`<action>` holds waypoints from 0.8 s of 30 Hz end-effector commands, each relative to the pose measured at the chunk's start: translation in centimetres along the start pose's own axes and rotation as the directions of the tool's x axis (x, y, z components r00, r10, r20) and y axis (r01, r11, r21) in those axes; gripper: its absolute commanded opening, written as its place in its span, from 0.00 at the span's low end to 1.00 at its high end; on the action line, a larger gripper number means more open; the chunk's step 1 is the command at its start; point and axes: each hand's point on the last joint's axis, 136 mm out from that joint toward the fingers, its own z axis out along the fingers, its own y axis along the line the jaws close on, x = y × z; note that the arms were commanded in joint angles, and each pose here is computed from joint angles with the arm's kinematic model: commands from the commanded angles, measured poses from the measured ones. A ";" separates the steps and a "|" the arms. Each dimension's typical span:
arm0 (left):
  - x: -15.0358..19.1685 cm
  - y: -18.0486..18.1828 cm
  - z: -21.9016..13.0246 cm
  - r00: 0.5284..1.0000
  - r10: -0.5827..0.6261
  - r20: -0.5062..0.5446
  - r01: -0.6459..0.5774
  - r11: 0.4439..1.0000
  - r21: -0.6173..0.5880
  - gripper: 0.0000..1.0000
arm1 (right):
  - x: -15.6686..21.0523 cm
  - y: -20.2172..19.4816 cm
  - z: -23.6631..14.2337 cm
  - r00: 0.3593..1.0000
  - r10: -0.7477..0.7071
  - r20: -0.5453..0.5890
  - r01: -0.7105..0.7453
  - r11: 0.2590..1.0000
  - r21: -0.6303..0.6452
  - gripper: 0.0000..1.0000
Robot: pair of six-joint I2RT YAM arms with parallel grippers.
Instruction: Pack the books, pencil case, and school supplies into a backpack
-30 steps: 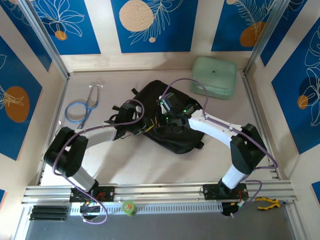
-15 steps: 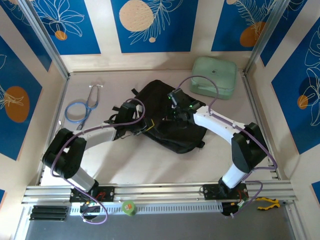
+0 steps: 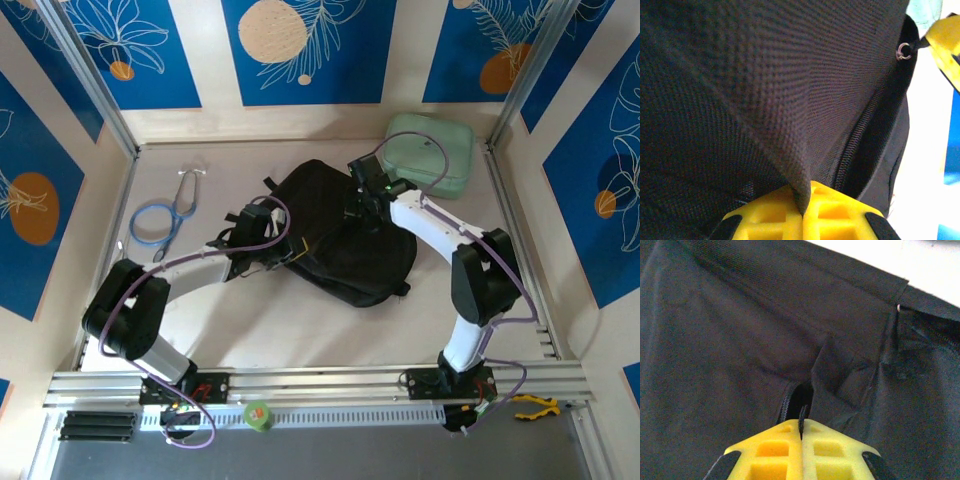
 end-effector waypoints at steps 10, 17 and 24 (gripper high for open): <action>1.1 1.2 -0.2 0.998 0.013 -0.054 -0.016 0.998 -0.053 0.00 | -5.2 -5.2 1.8 0.995 0.037 0.094 -0.063 0.954 0.293 0.00; 0.5 0.8 -0.4 0.998 0.045 -0.054 -0.049 0.996 -0.072 0.00 | -5.0 -4.9 1.1 0.998 0.028 0.058 -0.044 0.953 0.300 0.00; -3.6 0.9 -1.1 0.994 0.110 0.000 -0.110 0.987 -0.114 0.00 | -0.8 -4.5 -1.4 0.994 0.109 -0.016 -0.104 0.974 0.200 0.00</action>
